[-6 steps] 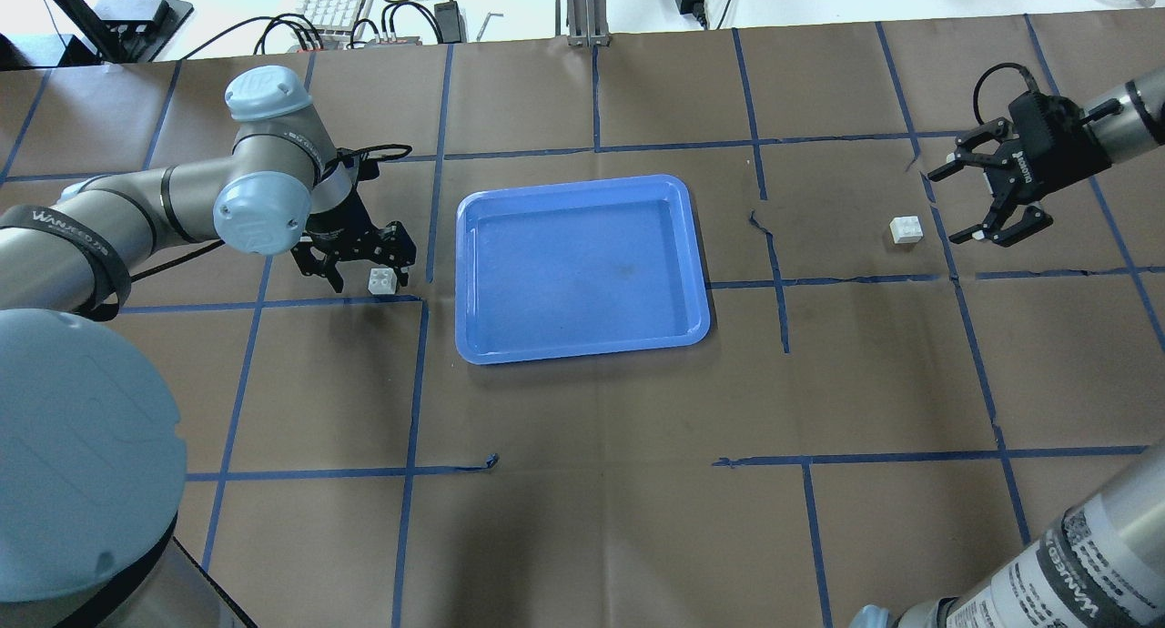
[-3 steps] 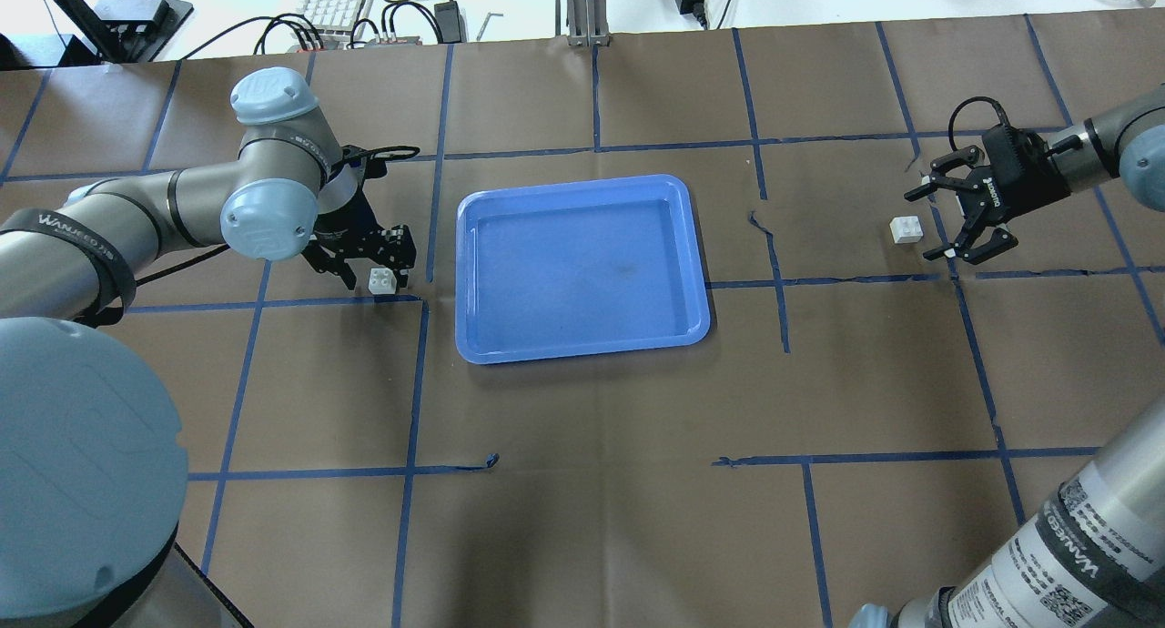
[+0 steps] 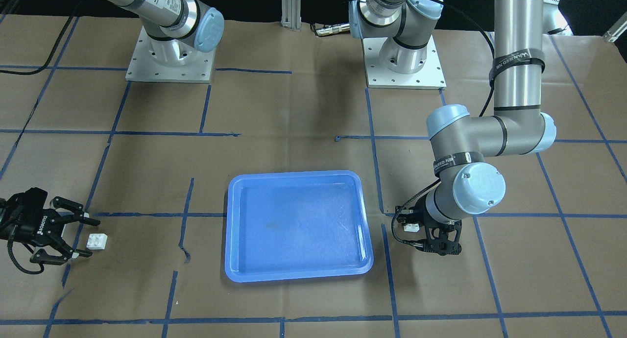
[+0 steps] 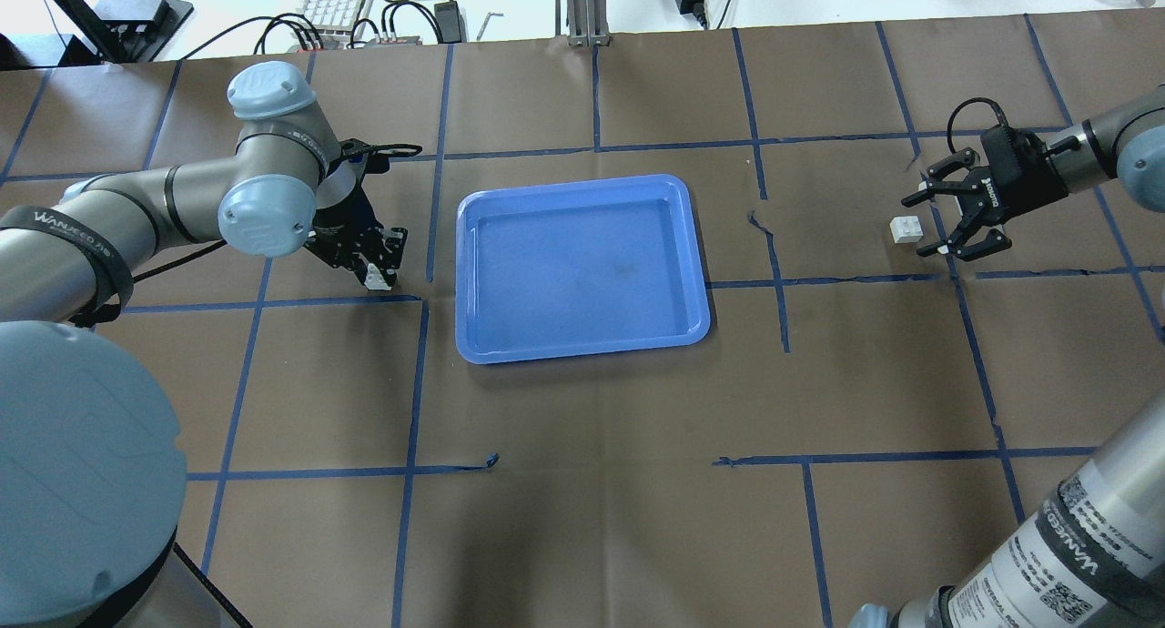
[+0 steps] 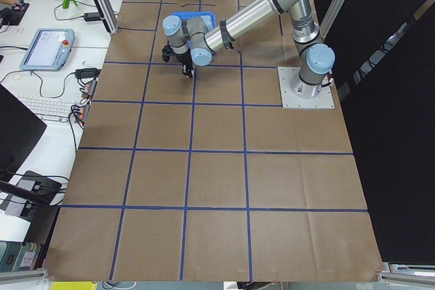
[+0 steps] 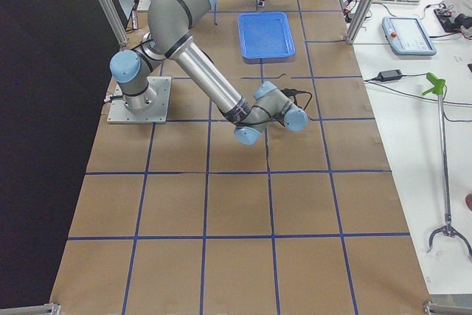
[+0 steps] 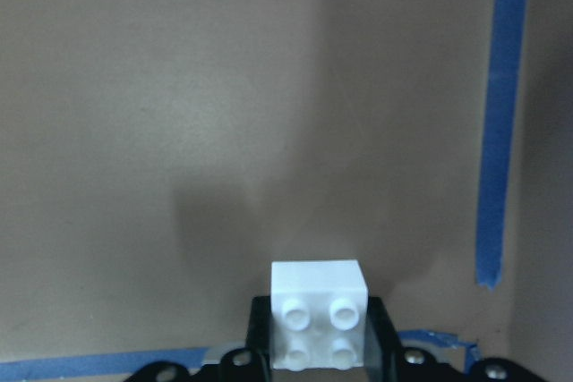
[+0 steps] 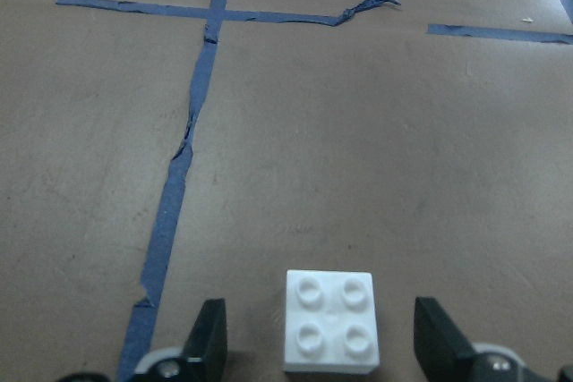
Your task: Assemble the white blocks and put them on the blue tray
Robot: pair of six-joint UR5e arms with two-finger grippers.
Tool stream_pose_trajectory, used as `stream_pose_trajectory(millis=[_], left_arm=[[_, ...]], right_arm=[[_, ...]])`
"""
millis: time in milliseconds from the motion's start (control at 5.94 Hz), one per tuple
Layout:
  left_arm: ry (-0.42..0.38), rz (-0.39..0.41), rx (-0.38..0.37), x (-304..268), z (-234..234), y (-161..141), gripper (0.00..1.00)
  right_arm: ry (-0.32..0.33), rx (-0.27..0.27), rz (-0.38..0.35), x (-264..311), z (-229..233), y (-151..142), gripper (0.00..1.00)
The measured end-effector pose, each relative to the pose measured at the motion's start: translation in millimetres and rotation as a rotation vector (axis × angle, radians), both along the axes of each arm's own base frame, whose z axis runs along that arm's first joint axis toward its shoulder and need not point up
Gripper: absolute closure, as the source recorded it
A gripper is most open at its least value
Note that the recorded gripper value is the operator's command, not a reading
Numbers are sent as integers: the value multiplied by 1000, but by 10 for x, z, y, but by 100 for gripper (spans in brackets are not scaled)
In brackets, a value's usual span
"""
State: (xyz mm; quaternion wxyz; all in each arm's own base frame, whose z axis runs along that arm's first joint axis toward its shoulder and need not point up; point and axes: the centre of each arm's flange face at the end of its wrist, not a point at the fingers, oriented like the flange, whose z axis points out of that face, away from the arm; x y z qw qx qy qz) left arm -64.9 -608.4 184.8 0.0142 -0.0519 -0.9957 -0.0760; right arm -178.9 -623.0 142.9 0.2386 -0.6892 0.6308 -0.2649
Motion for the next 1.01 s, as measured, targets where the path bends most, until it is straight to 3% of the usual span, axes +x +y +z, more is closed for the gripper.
stream_pose_trajectory(millis=[168, 337, 673, 1010], left_arm=[[7, -81, -23, -16, 126, -7, 96], [15, -229, -58, -149, 324, 17, 96], [24, -553, -111, -815, 661, 138, 93], [48, -915, -128, -1599, 667, 341, 94]], right_arm=[[-1, 1, 0, 1, -7, 2, 58], [0, 0, 2, 1, -11, 3, 69], [4, -7, 2, -10, 27, -13, 71], [21, -34, -6, 12, 323, -28, 71]])
